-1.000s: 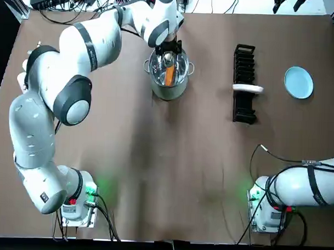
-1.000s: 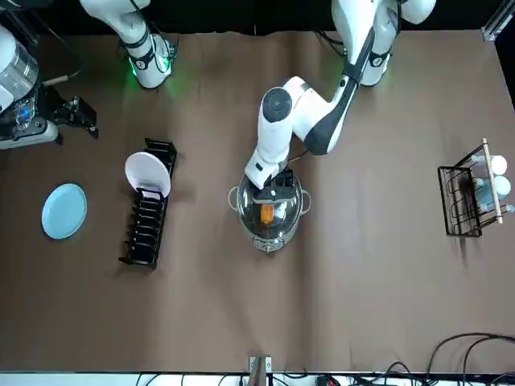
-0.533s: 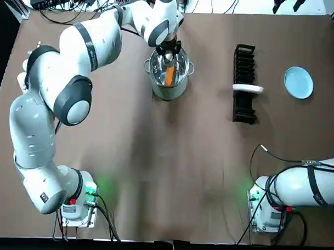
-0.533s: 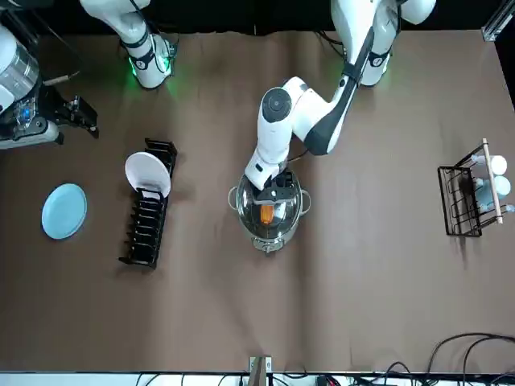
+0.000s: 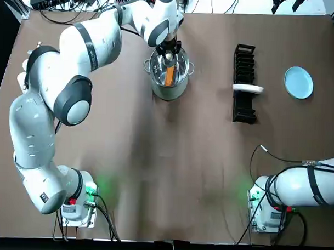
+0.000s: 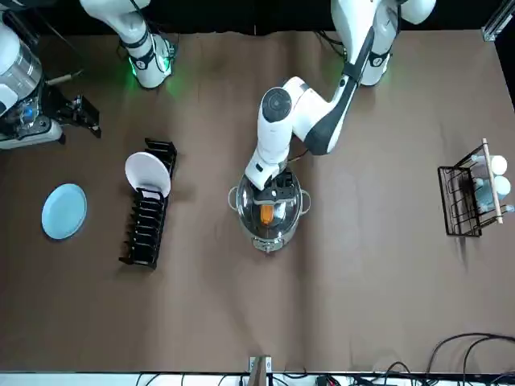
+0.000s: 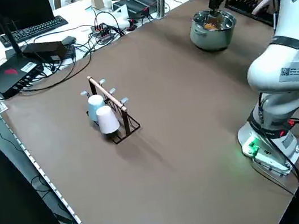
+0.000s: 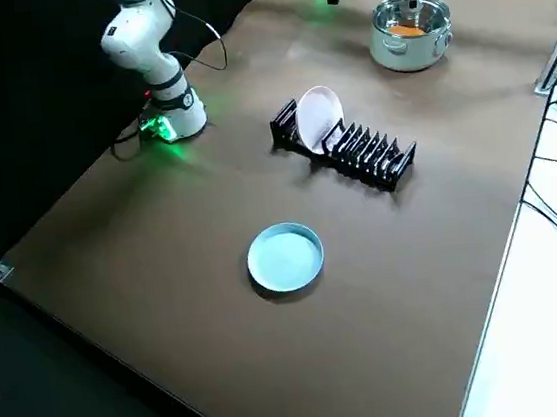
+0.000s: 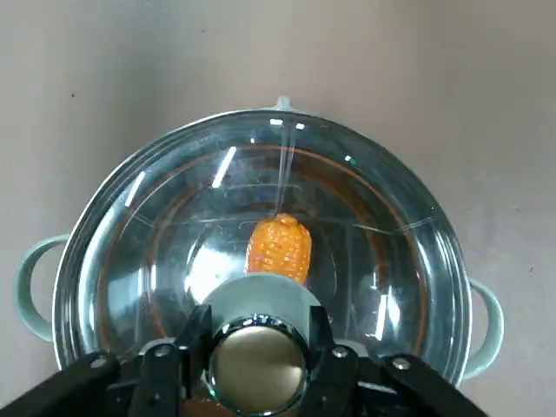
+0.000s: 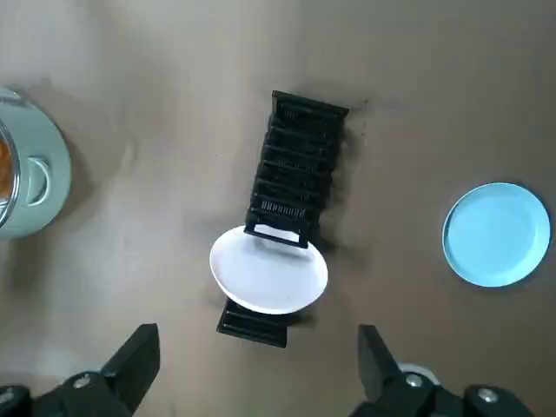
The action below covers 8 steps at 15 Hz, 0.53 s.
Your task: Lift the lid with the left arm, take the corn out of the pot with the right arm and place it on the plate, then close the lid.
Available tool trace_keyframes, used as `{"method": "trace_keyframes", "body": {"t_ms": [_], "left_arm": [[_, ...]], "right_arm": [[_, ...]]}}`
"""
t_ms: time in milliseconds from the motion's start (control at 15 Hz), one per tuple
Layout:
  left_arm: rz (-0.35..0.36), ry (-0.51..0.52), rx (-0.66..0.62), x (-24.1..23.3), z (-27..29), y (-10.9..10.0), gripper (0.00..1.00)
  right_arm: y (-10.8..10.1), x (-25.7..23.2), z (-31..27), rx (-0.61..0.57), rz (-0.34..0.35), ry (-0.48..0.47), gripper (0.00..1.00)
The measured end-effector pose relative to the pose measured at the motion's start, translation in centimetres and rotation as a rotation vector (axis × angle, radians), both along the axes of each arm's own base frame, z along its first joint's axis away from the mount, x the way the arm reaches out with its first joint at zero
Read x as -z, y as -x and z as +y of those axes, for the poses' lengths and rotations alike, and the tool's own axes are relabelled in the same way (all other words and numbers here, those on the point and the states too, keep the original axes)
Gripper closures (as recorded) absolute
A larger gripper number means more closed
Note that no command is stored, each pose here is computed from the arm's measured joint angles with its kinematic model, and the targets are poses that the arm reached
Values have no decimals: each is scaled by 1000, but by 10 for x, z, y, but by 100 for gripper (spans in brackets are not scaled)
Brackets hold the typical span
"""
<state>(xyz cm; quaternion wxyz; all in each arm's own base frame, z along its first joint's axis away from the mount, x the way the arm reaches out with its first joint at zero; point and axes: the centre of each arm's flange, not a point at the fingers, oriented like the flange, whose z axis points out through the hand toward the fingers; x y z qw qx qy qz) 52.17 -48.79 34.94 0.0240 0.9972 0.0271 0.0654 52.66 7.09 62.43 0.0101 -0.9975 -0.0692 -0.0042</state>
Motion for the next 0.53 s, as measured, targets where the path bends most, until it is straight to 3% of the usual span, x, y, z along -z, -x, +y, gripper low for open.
{"method": "trace_keyframes", "body": {"t_ms": [533], "left_arm": [[-2, -3, -23, 0, -3, 3, 50]], "right_arm": [[1, 0, 8, -15, 0, 0, 0]]}}
